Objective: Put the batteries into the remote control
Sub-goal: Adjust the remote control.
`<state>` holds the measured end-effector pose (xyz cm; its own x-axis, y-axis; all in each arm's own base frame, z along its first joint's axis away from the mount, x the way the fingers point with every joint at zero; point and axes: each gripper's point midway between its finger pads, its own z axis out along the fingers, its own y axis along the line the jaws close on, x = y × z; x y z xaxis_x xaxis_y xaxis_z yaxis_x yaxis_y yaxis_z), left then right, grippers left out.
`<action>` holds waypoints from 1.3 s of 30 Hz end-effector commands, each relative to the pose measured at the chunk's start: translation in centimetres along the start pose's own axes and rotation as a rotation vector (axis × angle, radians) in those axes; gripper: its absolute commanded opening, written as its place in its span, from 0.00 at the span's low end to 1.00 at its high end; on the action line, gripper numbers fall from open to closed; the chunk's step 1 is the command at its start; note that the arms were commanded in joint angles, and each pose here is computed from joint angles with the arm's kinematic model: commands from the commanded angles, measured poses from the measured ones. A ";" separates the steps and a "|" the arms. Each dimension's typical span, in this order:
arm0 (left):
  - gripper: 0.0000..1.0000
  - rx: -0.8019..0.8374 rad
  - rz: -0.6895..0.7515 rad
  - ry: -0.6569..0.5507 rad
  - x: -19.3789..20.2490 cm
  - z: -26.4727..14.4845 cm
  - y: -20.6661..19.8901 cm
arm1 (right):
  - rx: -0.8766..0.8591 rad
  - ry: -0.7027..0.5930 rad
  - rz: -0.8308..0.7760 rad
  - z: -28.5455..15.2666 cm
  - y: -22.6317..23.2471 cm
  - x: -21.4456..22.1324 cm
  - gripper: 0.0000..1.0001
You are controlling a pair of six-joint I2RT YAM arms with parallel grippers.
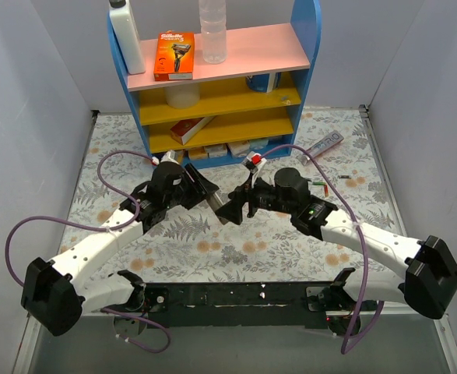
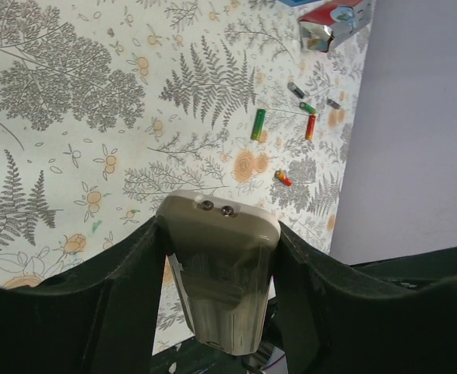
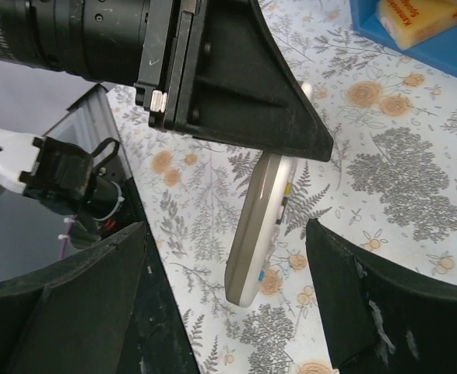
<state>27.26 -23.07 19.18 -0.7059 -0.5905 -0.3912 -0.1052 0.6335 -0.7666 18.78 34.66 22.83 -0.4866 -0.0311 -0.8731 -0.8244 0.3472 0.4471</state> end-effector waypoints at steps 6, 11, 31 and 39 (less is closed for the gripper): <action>0.00 -0.085 0.000 -0.047 -0.6 0.5 -0.8 | 0.087 0.047 -0.071 1.8 -1.3 0.2 0.84; 0.00 -0.084 0.021 -0.039 0.0 0.8 -1.4 | 0.107 0.073 -0.058 2.3 -1.7 1.0 0.75; 0.88 0.228 0.224 -0.211 -2.2 -4.0 -5.3 | -0.104 -0.035 0.162 0.1 0.8 -0.7 0.01; 0.90 0.538 0.318 -0.240 -1.2 -7.3 -8.0 | -0.304 -0.132 0.262 -2.7 2.5 -2.9 0.01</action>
<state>25.25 -22.52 26.60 -0.5057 -0.5728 -0.6451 0.2882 0.5927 -0.7521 19.55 33.23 21.85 -0.6868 0.0846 -0.7219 -0.6840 0.2608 0.6813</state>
